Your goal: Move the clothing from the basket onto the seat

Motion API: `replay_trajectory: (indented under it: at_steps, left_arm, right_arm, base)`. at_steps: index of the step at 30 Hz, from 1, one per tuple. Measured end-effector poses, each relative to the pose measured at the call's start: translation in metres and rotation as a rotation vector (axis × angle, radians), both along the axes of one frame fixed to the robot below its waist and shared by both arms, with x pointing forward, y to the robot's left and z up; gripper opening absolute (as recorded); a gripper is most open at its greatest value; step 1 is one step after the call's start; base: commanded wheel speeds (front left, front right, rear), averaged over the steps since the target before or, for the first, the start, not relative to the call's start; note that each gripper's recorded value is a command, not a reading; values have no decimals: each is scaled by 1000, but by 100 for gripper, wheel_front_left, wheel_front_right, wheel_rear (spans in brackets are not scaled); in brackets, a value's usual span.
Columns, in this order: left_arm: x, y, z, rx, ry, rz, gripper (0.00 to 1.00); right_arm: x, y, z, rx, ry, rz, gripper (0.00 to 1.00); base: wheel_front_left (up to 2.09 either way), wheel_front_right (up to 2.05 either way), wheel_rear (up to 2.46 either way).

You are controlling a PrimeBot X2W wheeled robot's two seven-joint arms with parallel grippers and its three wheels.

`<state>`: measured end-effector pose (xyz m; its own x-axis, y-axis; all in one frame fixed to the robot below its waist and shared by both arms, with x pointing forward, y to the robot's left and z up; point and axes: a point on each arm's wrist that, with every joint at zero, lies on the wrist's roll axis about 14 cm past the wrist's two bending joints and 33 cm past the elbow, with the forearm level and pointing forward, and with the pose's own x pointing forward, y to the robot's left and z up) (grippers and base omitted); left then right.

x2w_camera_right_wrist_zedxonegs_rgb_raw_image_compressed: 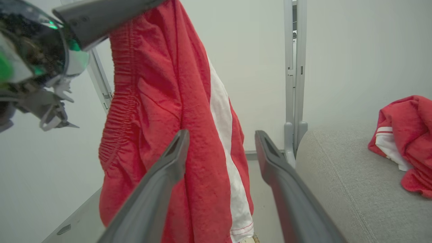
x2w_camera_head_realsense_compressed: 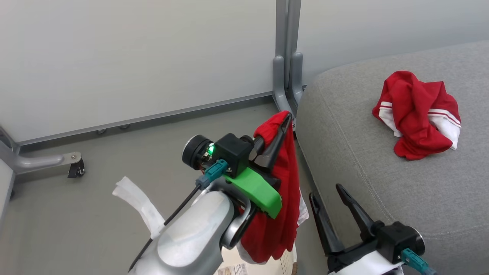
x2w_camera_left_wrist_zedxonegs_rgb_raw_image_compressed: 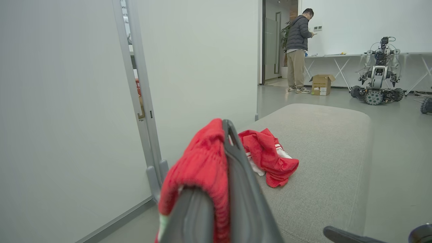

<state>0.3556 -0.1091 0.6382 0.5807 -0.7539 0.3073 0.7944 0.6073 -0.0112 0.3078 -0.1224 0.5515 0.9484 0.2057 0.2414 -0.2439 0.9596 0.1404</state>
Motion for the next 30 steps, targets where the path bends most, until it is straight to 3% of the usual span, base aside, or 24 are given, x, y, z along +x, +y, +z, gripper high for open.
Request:
replay_trajectory:
  at_steps: [9,18,28,29,30]
  left_arm:
    - [-22,-14,12,10,-19,-63,0]
    - [-42,-23,17,23,-36,-107,0]
    - [-55,-27,16,32,-26,-146,0]
    - [-53,-26,15,34,-24,-139,0]
    - [-51,-25,14,37,-22,-133,0]
  right_arm:
    - [13,26,3,-34,-10,84,100]
    - [23,4,1,-125,-15,6,100]
    - [25,22,-16,-85,45,65,100]
    - [24,26,-21,-84,60,79,0]
    - [23,31,-26,-80,76,94,0]
  base:
    - [0,0,0]
    - [0,0,0]
    - [0,0,0]
    - [0,0,0]
    - [0,0,0]
